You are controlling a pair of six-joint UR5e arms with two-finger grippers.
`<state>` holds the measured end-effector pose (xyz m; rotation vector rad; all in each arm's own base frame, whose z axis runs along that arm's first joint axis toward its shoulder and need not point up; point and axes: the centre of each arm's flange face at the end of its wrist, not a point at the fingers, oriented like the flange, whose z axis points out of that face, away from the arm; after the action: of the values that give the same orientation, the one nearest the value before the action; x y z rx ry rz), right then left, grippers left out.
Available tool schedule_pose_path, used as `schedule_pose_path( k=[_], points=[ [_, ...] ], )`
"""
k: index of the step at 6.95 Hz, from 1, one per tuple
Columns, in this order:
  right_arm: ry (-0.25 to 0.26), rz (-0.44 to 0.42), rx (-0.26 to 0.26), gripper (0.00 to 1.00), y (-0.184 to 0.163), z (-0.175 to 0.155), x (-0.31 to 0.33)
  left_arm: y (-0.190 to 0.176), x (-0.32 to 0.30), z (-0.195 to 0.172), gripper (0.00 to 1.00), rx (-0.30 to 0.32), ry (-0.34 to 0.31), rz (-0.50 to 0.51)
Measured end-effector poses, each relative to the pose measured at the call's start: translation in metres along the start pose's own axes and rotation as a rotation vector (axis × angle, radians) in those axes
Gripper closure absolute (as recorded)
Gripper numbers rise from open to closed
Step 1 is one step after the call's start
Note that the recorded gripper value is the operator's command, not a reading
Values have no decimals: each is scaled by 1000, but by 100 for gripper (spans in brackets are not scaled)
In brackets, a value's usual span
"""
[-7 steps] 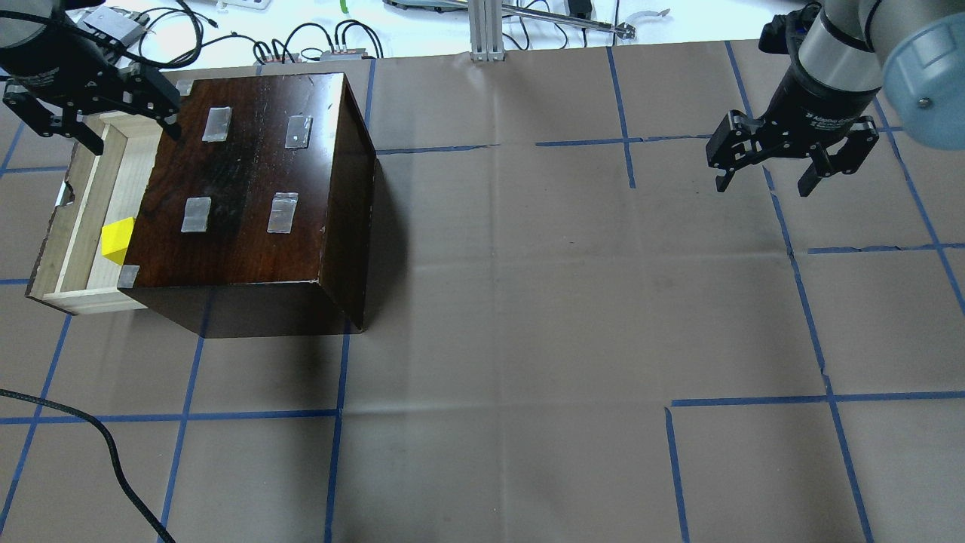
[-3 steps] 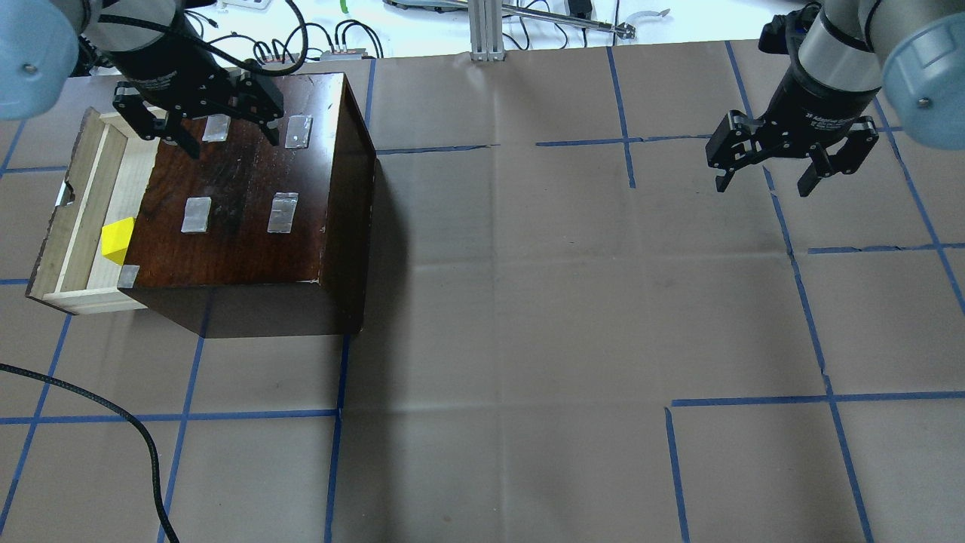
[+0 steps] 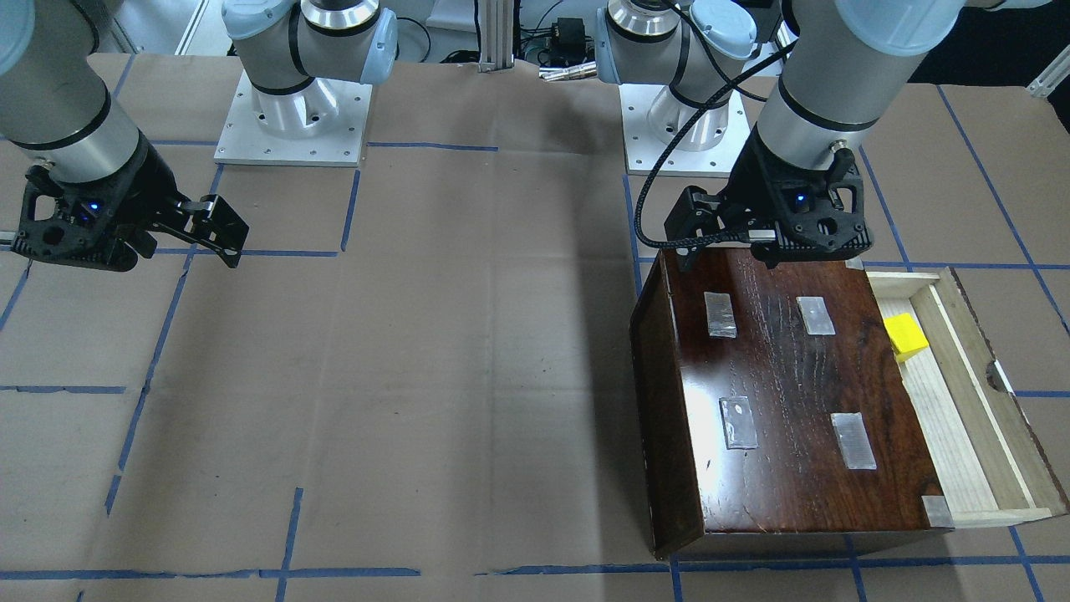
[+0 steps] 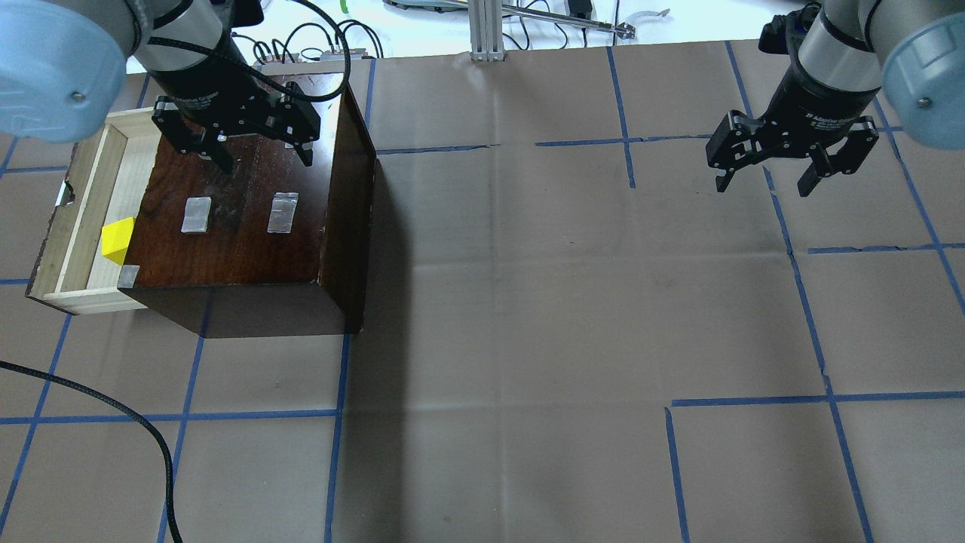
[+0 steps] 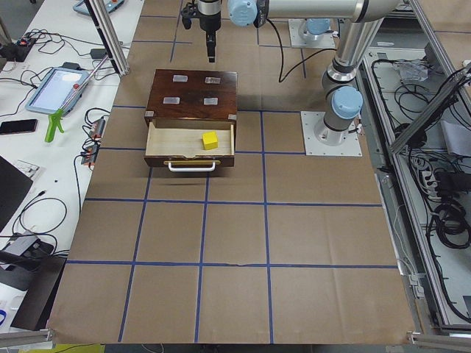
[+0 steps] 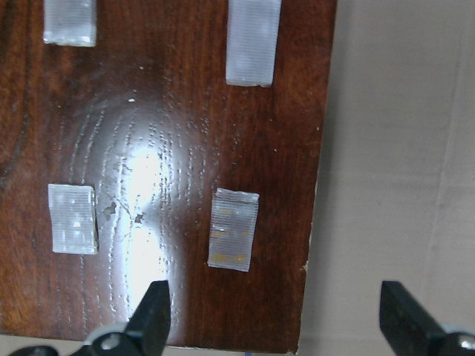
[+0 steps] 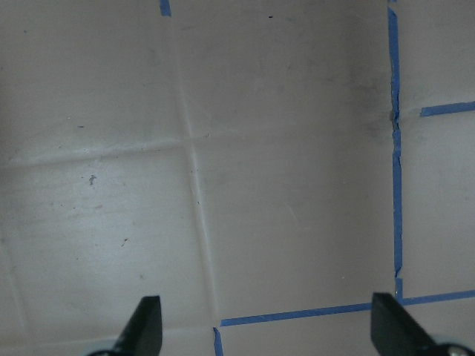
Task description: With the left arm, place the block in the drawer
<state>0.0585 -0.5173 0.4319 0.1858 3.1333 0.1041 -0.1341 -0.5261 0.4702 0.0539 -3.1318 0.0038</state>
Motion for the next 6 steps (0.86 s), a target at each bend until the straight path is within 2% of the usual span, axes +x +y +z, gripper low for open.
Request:
schedule_pose_path(
  k=[2,6],
  points=[
    [0,0,1,0,0,0,0,19,3,10,2,-3,-4,34],
    [0,1,1,0,0,0,0,22,3,6,2,15,-5,55]
  ],
)
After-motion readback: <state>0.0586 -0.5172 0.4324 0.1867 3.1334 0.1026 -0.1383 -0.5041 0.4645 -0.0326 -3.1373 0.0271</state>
